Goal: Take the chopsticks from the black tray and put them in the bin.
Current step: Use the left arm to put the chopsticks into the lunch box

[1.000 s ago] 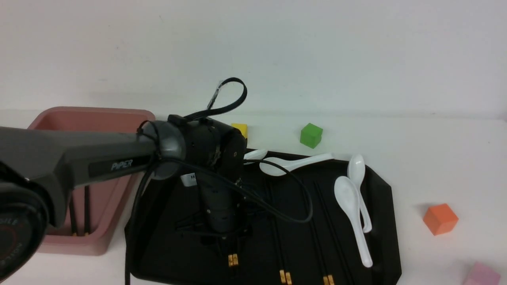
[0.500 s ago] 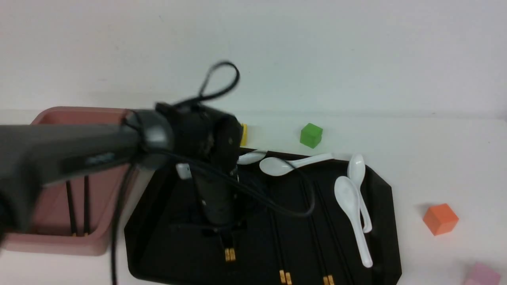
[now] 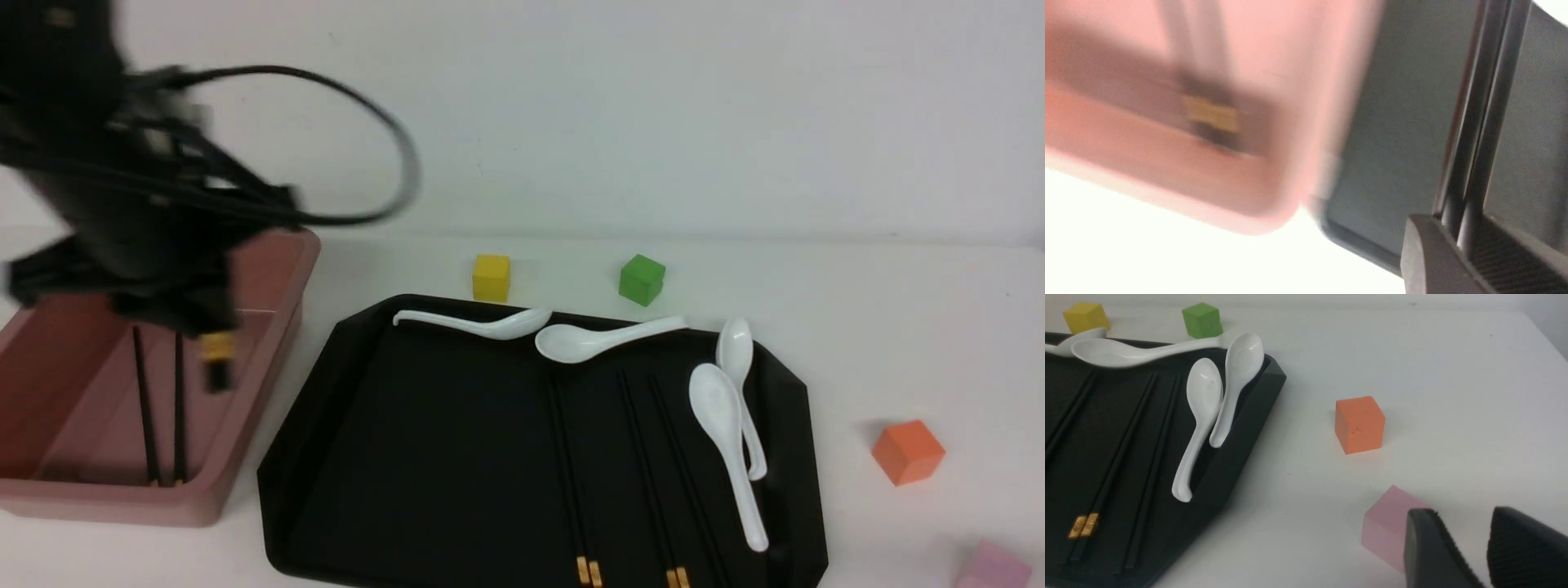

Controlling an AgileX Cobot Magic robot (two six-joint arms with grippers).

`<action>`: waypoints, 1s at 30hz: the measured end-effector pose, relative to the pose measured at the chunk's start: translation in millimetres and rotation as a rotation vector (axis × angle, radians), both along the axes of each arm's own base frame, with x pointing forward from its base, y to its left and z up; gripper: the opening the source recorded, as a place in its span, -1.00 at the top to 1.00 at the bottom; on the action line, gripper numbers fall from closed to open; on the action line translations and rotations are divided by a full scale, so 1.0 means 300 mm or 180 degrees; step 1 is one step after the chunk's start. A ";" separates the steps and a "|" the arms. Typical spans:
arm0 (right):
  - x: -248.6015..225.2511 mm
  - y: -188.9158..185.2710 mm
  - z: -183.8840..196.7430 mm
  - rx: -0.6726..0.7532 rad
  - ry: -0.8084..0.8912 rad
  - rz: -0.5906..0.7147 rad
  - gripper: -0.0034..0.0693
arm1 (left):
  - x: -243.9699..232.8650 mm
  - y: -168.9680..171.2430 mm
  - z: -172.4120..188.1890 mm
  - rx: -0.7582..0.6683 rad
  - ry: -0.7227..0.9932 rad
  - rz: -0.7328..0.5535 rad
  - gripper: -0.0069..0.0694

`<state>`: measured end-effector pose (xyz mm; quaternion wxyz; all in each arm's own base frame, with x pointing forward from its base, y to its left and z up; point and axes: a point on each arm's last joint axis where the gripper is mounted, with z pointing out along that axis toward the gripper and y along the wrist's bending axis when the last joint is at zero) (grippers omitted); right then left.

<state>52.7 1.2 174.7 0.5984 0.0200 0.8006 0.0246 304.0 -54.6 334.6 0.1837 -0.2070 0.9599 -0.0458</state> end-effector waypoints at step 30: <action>0.000 0.000 0.000 -0.0003 0.0000 0.0000 0.25 | 0.245 0.220 -0.378 0.0088 0.0130 0.0252 0.10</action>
